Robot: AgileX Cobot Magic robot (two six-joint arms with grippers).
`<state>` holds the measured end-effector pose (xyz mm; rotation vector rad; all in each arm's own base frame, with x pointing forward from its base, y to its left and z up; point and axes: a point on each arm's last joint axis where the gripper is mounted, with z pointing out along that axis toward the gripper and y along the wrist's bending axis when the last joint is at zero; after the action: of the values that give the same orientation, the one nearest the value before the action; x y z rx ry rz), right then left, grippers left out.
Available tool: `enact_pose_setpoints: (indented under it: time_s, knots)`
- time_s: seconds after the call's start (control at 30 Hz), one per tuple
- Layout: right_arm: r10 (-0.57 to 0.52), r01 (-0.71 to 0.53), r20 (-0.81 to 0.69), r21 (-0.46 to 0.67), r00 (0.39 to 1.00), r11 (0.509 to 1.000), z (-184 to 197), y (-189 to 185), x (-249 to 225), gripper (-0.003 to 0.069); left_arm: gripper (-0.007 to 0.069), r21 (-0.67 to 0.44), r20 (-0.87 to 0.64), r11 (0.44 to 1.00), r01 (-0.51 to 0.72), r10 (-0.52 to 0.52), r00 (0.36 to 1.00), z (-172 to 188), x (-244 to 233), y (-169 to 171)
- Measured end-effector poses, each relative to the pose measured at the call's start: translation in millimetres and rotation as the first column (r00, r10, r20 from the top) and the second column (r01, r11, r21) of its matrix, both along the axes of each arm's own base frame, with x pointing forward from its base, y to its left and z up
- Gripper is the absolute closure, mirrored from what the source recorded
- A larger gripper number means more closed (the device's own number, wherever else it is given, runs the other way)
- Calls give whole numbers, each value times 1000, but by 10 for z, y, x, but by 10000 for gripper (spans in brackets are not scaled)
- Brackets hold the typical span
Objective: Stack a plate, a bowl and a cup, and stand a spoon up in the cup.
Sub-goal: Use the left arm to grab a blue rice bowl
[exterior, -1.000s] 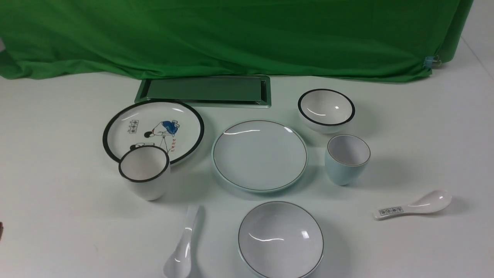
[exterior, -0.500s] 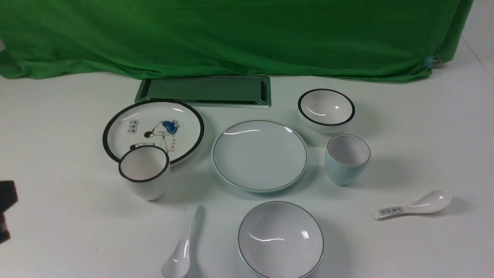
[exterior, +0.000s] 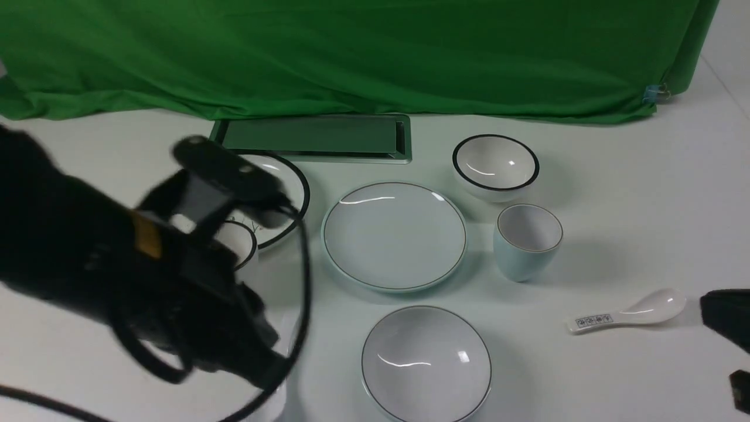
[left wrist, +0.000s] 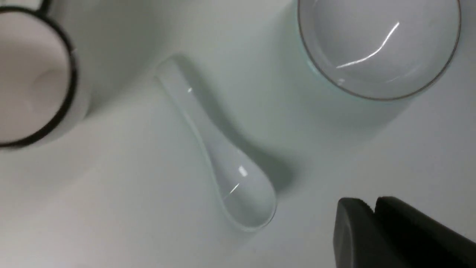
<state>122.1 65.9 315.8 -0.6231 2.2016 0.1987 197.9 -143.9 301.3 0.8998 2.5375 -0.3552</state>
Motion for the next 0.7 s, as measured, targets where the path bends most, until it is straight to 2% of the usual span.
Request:
enact_pose_setpoints:
  time_s: [0.23, 0.27, 0.37, 0.47, 0.6, 0.7]
  knots:
    - [193, -196, -50, -67, 980, 978, -34, 318, 30, 639, 433, -4, -51, 999, -40, 40, 998, -342, 385, -458]
    - [220, -222, -44, -69, 975, 972, -41, 365, 31, 640, 375, -14, -50, 998, -65, 64, 997, -417, 473, -521]
    - [250, -250, -14, -64, 968, 966, -32, 421, 44, 638, 272, -37, -29, 994, -102, 101, 995, -602, 640, -627]
    - [255, -255, -1, -61, 967, 965, -23, 428, 49, 637, 204, -44, -26, 991, -126, 125, 992, -772, 742, -693]
    - [261, -260, 2, -62, 965, 964, -22, 435, 45, 631, 192, -24, -44, 990, -136, 135, 990, -964, 809, -737]
    - [261, -260, 6, -69, 965, 963, -21, 431, 48, 626, 235, -3, -64, 990, -140, 140, 988, -1123, 851, -764]
